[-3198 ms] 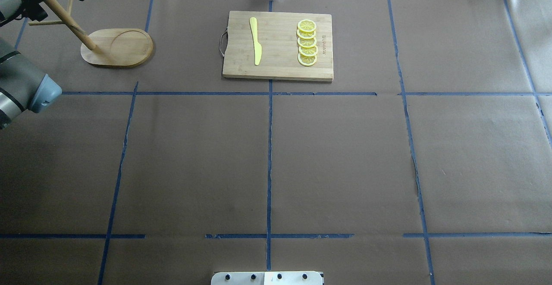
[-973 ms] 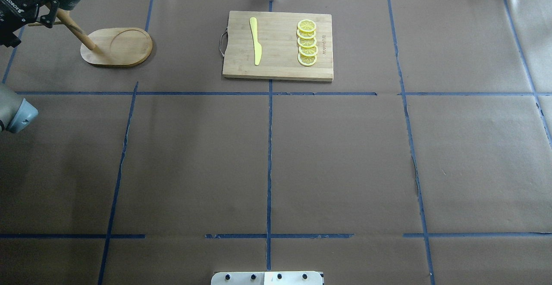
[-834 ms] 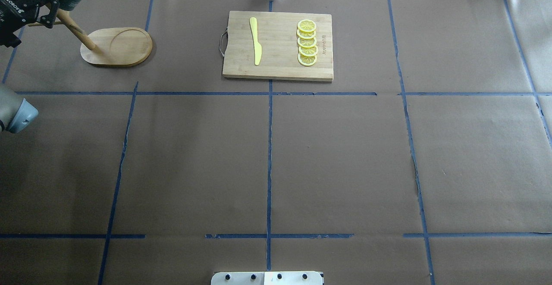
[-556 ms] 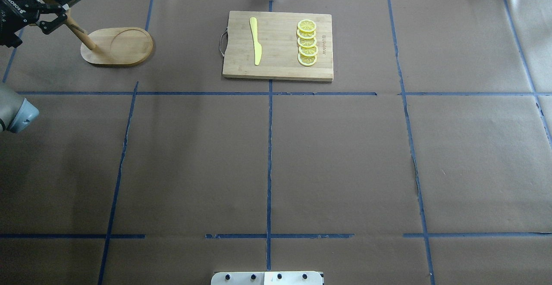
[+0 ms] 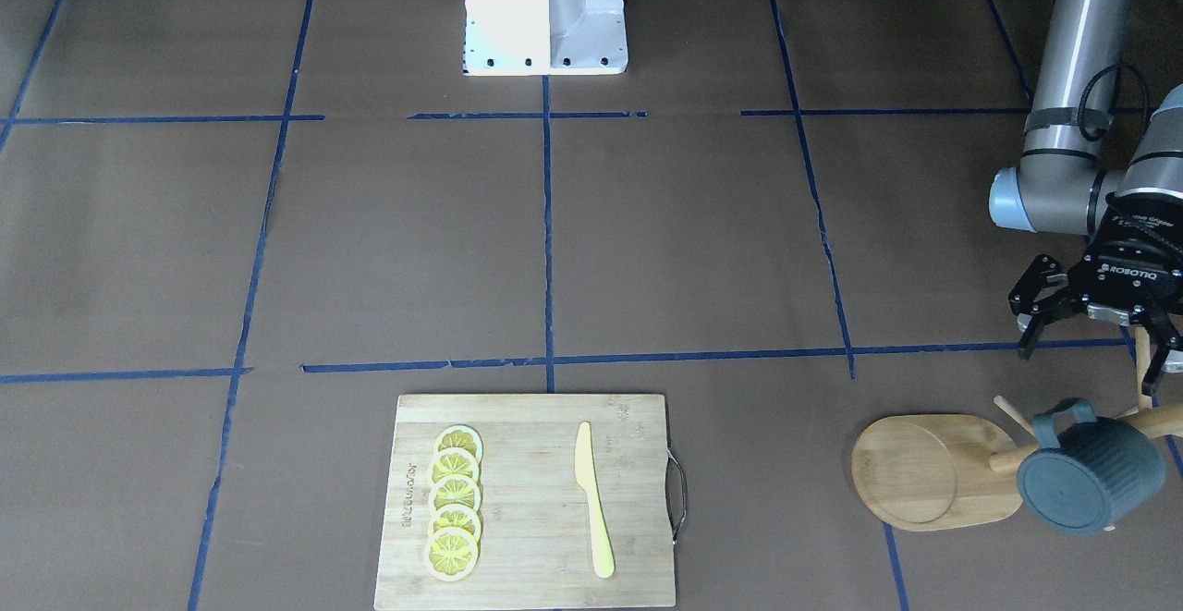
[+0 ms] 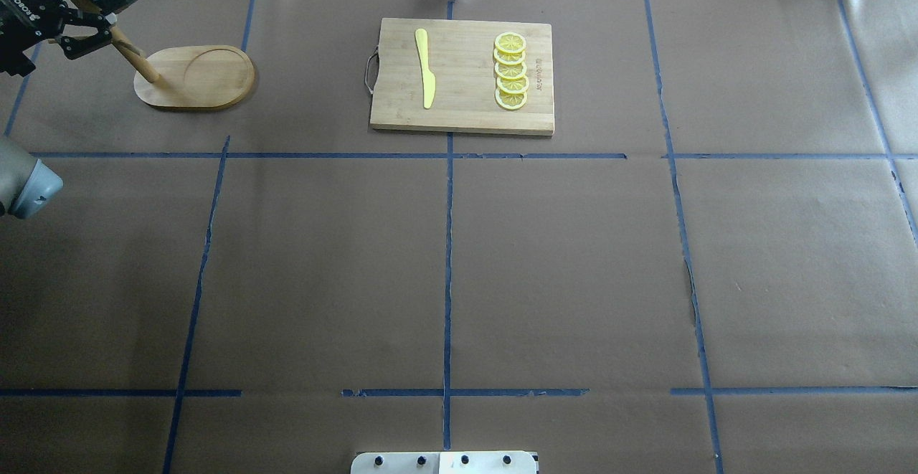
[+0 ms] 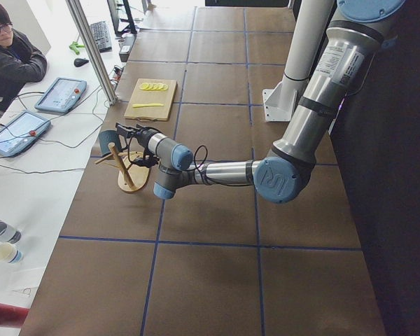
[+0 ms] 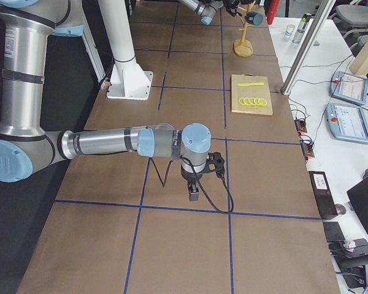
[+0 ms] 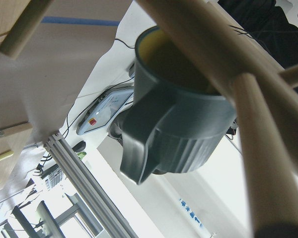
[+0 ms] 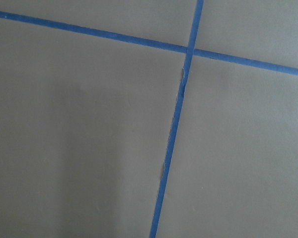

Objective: Hang cup on storage rack
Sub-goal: 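Lower the mug handle onto the peg with the left gripper, then open the left gripper and withdraw it from the hanging mug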

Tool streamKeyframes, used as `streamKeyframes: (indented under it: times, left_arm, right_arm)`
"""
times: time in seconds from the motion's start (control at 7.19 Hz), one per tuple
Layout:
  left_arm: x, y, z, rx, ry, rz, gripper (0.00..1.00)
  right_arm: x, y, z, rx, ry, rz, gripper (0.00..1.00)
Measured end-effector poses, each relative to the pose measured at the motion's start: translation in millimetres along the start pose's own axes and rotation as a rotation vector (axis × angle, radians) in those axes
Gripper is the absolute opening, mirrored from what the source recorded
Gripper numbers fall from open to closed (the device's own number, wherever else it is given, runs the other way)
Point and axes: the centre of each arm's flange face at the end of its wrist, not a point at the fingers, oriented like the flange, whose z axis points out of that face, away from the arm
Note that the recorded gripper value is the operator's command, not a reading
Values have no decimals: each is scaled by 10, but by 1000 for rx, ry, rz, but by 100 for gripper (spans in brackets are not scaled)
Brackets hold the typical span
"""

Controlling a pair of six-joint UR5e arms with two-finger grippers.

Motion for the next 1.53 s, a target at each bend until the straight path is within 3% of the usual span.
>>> streamKeyframes:
  times: [0.28, 0.7, 0.97, 1.53]
  left_arm:
    - [-119, 293, -153, -73, -154, 252, 100]
    - [126, 415, -326, -127, -468, 777, 100]
    - [302, 334, -353, -159, -636, 1071, 100]
    - [294, -281, -570, -220, -870, 1566, 100]
  right_arm:
    - [-10, -4, 2, 0, -2, -1, 100]
    - [-5, -3, 27, -6, -3, -2, 100]
    - [-12, -5, 47, -11, -3, -4, 100]
    - [3, -11, 108, -24, -5, -1, 100]
